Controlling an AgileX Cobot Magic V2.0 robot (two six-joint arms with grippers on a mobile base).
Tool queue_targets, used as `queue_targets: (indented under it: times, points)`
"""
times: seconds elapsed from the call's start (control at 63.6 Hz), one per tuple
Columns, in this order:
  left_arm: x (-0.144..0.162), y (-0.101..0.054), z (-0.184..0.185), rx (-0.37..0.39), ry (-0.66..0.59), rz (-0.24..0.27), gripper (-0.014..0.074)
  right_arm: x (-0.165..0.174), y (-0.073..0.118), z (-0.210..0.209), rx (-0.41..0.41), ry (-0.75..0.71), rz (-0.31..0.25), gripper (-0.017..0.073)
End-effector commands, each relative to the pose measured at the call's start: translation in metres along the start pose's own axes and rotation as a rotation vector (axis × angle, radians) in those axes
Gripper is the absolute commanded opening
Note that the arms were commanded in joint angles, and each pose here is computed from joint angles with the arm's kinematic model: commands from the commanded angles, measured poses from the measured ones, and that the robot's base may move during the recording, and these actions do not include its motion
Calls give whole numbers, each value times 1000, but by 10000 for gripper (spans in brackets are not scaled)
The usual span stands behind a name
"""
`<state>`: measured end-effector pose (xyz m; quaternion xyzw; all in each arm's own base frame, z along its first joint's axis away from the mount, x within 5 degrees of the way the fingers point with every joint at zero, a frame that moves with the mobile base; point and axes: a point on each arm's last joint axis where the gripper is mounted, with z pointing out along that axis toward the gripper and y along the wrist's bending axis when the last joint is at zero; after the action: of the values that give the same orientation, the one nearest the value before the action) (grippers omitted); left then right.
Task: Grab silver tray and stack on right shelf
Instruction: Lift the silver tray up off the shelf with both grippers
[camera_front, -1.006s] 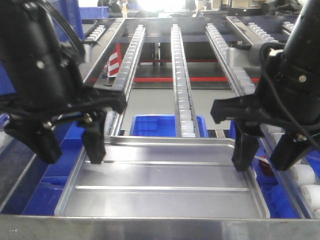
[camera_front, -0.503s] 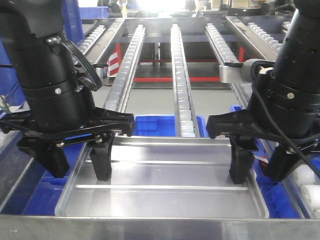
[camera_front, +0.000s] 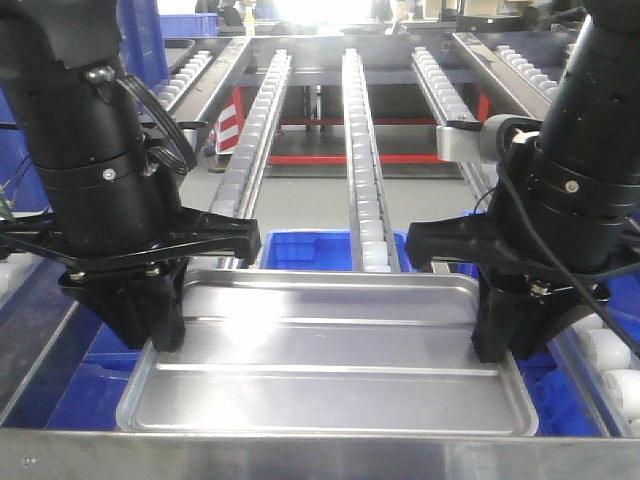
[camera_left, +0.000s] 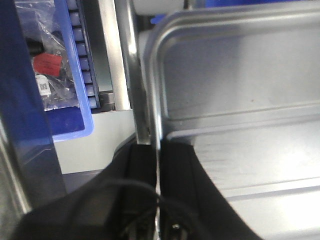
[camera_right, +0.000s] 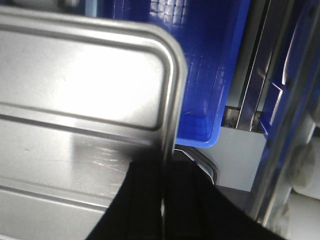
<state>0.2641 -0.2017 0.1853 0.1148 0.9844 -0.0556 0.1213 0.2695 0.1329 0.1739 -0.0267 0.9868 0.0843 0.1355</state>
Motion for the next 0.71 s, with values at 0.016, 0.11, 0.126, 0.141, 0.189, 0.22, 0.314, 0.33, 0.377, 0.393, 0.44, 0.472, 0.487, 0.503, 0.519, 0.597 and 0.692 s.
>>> queue_targets:
  times: [0.016,0.11,0.126,0.141,0.189,0.22,0.314,0.33,0.377,0.393,0.44,0.472,0.487,0.503,0.519,0.597,0.692]
  points:
    - [-7,-4,-15,29,-73,0,-94,-6,0,-8,1,-43,-37,53]
    - [-7,-2,-16,13,-75,-34,-94,-5,0,-12,3,-38,-38,53]
    - [-7,-1,-17,9,-77,-35,-94,-5,0,-12,3,-37,-38,53]
    - [-7,-1,-18,8,-78,-38,-94,-5,0,-14,3,-38,-40,53]
    - [-7,-1,-22,10,-86,-37,-94,-5,0,-20,1,-46,-42,53]
    - [-7,-1,-25,13,-93,-38,-94,-5,0,-24,0,-56,-47,53]
    - [-8,0,-39,25,-121,-40,-94,-7,0,-41,1,-96,-69,54]
    - [-8,0,-42,28,-127,-41,-94,-7,0,-45,2,-103,-73,55]
    - [-8,0,-52,36,-146,-42,-94,-9,1,-57,2,-122,-82,57]
    - [-9,0,-55,37,-149,-43,-94,-9,1,-61,5,-129,-88,57]
    - [-10,0,-64,44,-165,-45,-94,-11,1,-73,8,-150,-98,57]
    - [-10,0,-73,48,-176,-46,-94,-12,1,-82,12,-167,-107,57]
    - [-10,0,-77,50,-182,-47,-94,-13,1,-86,13,-174,-110,57]
    - [-10,0,-81,49,-188,-46,-94,-14,2,-91,12,-186,-112,57]
    - [-11,0,-85,51,-195,-46,-94,-15,2,-95,11,-194,-114,57]
    - [-12,0,-108,35,-229,-18,-94,-16,4,-117,-3,-243,-114,57]
    - [-13,-5,-134,17,-281,14,-94,-18,5,-142,-20,-296,-114,57]
